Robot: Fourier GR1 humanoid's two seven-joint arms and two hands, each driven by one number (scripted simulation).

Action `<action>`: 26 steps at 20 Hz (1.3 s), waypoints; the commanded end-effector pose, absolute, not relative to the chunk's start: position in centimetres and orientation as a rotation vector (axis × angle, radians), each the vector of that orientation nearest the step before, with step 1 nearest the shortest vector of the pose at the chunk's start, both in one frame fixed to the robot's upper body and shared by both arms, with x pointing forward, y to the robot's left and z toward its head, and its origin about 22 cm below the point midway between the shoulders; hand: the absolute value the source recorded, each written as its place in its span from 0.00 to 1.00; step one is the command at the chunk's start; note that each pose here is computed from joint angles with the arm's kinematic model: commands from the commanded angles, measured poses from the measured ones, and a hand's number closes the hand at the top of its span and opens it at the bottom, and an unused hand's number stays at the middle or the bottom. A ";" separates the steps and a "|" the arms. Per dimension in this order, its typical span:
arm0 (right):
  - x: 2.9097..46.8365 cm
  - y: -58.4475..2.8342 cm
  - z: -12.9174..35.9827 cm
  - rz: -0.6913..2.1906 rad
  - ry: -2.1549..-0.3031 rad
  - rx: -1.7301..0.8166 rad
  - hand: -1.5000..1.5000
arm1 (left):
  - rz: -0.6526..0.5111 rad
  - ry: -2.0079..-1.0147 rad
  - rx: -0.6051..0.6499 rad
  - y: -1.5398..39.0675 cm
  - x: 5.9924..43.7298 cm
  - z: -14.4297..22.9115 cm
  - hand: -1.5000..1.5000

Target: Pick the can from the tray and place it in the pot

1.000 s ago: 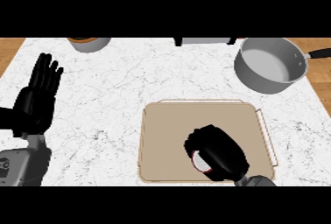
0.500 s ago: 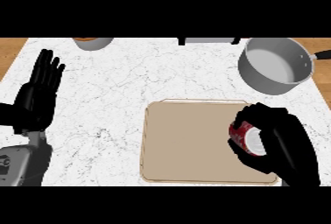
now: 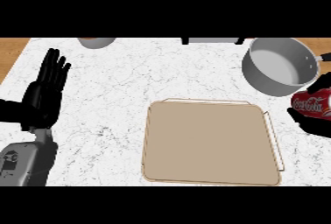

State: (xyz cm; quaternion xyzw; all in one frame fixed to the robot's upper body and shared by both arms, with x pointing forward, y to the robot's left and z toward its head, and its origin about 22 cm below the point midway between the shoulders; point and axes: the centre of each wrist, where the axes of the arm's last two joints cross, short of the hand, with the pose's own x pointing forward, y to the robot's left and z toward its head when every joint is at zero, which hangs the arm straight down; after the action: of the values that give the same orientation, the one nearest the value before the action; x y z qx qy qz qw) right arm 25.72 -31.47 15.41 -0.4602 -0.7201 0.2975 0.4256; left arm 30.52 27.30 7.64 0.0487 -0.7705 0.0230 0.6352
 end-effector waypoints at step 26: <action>35.1 -49.3 10.5 0.827 -1.530 -1.187 1.00 | 0.004 -1.799 0.036 24.8 31.7 8.8 0.50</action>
State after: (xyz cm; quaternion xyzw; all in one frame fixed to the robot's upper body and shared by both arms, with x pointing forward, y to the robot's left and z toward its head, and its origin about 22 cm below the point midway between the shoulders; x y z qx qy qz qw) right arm 35.29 -48.84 11.25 -0.4883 -0.6614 0.3070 0.4796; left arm 31.26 25.55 8.65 0.0250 -0.7805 0.0059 0.6246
